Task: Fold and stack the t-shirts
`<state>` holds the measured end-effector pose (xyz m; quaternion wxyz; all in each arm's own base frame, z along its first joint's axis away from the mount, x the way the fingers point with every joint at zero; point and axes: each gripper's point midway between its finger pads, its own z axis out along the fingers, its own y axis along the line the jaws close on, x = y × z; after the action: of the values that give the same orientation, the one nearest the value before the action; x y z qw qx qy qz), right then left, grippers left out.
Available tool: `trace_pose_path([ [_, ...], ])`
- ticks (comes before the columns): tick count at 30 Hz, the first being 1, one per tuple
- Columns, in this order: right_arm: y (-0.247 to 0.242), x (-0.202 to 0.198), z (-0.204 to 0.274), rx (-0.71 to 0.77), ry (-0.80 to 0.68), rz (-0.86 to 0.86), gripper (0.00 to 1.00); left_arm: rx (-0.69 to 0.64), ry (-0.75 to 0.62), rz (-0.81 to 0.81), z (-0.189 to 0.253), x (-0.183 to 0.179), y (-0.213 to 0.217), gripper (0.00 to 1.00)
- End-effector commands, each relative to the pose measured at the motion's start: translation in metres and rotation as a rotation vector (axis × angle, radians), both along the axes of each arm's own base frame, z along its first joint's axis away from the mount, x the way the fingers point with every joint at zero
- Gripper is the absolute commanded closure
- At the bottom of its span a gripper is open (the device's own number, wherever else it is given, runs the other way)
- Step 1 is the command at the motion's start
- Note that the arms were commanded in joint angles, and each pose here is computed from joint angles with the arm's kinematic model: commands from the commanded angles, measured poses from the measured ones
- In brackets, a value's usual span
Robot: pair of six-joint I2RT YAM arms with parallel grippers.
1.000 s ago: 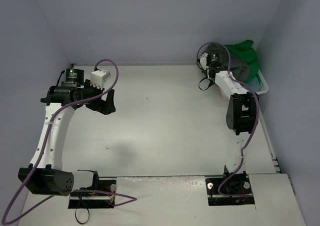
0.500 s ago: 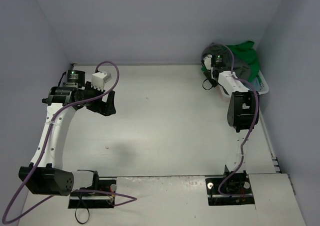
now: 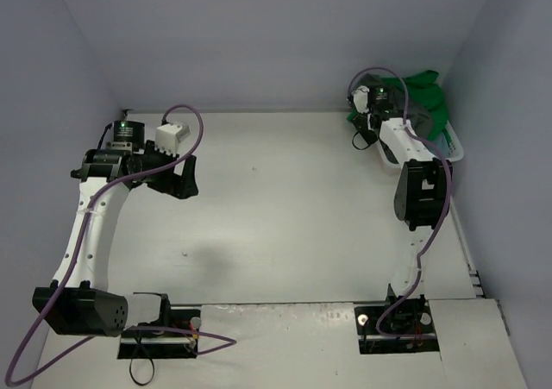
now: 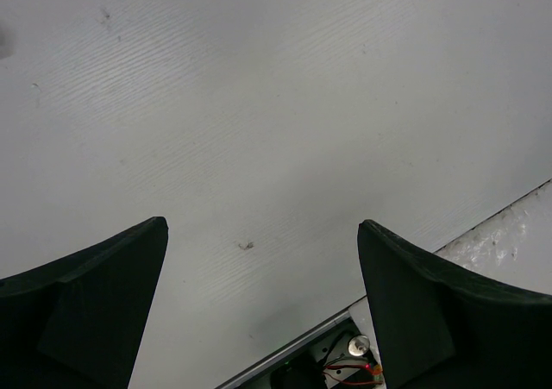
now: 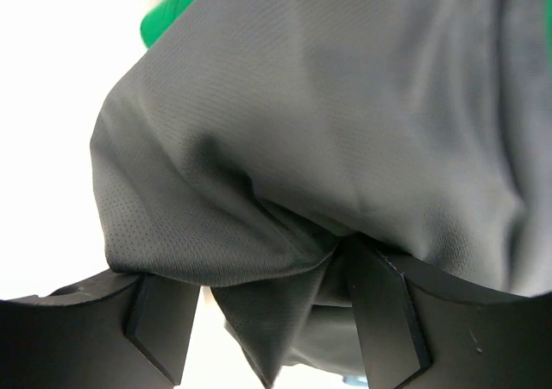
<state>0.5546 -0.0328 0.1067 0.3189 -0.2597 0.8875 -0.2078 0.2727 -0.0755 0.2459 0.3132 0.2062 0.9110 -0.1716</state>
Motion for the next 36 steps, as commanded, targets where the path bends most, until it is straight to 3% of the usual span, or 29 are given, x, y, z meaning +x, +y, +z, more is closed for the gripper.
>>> trace_pose_path([
  [1,-0.001,0.013,0.098,0.023,-0.215,0.002,0.40,-0.017,-0.061,0.014,0.015,0.002,0.001,0.15],
  [8,-0.006,0.016,0.114,0.043,-0.253,-0.010,0.40,-0.020,-0.060,0.017,0.014,0.002,0.002,0.15],
  [15,-0.011,0.016,0.099,0.044,-0.223,-0.019,0.42,-0.022,-0.057,0.020,0.013,0.002,0.002,0.15],
  [17,-0.013,0.016,0.097,0.050,-0.220,-0.021,0.52,-0.021,-0.056,0.020,0.012,0.002,0.002,0.15],
  [18,-0.014,0.017,0.098,0.054,-0.223,-0.023,0.62,-0.022,-0.057,0.023,0.012,0.002,0.003,0.15],
  [19,-0.015,0.017,0.098,0.054,-0.225,-0.024,0.83,-0.022,-0.054,0.025,0.011,0.002,0.003,0.15],
  [21,-0.017,0.018,0.100,0.050,-0.230,-0.030,0.98,-0.022,-0.057,0.026,0.012,0.002,0.004,0.15],
  [24,-0.016,0.018,0.111,0.044,-0.245,-0.021,1.00,-0.024,-0.055,0.030,0.012,0.003,0.004,0.15],
  [29,0.005,0.003,0.180,0.054,-0.336,0.082,1.00,-0.025,-0.054,0.032,0.010,0.003,0.005,0.15],
  [36,0.037,-0.069,0.361,0.151,-0.670,0.253,1.00,-0.026,-0.051,0.036,0.007,0.003,0.005,0.15],
])
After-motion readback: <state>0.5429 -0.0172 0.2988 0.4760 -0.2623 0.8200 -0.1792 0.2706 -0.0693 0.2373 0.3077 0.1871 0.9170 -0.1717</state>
